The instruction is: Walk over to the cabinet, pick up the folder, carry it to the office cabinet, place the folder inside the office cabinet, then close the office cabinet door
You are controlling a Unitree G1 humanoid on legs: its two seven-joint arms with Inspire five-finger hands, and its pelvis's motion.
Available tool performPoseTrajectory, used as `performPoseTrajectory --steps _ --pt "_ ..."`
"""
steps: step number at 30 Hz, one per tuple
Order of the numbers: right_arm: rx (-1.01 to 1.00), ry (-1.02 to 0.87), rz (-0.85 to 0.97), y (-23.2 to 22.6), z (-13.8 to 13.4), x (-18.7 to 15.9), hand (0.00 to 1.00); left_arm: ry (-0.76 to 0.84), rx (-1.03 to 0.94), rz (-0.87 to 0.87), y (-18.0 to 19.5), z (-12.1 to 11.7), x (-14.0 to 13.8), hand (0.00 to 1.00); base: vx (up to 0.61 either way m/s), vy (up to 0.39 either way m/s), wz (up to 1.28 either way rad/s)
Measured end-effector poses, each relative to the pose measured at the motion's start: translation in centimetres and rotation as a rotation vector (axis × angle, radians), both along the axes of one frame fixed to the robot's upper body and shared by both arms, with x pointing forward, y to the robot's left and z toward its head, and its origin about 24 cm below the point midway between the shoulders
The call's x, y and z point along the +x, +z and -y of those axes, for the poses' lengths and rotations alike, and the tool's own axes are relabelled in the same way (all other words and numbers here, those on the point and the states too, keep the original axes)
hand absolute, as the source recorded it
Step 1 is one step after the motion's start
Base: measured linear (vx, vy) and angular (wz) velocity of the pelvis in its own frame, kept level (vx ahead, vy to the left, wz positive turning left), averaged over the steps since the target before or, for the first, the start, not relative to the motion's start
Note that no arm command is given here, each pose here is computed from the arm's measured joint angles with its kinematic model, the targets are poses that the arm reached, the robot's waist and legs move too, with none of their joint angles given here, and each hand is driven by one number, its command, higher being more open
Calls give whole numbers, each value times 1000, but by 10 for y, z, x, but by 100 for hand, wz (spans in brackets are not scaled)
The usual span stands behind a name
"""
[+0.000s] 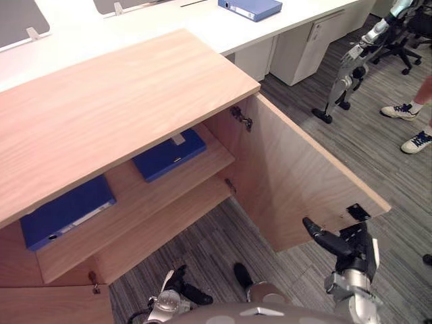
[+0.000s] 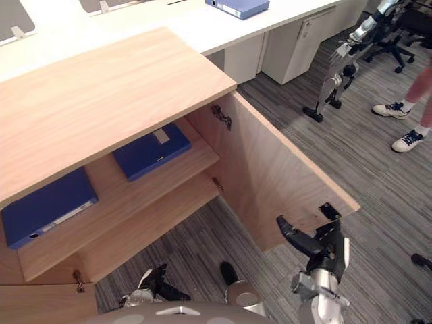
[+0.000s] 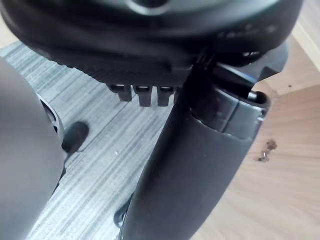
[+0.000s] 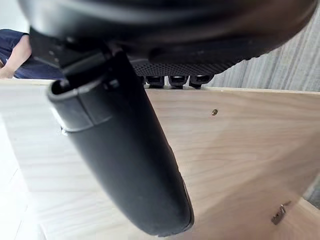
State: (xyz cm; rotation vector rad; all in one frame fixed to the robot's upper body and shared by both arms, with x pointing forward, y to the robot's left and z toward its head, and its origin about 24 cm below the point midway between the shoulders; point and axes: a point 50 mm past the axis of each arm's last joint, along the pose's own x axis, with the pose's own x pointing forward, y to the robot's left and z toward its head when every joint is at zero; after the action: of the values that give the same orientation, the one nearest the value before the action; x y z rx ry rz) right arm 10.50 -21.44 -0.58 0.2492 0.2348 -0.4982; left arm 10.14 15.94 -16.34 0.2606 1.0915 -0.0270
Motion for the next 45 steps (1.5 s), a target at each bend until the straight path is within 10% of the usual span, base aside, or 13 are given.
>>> performPoseTrajectory --steps 15,22,45 --pt "302 530 -78 10 -78 -47 100 -322 75 66 7 -3 13 100 -30 -27 13" --pt "329 898 130 28 -97 -7 100 -418 163 135 23 -45 23 100 -18 0 32" --pt "-130 588 128 7 -48 121 100 10 190 102 18 -77 5 100 37 14 35"
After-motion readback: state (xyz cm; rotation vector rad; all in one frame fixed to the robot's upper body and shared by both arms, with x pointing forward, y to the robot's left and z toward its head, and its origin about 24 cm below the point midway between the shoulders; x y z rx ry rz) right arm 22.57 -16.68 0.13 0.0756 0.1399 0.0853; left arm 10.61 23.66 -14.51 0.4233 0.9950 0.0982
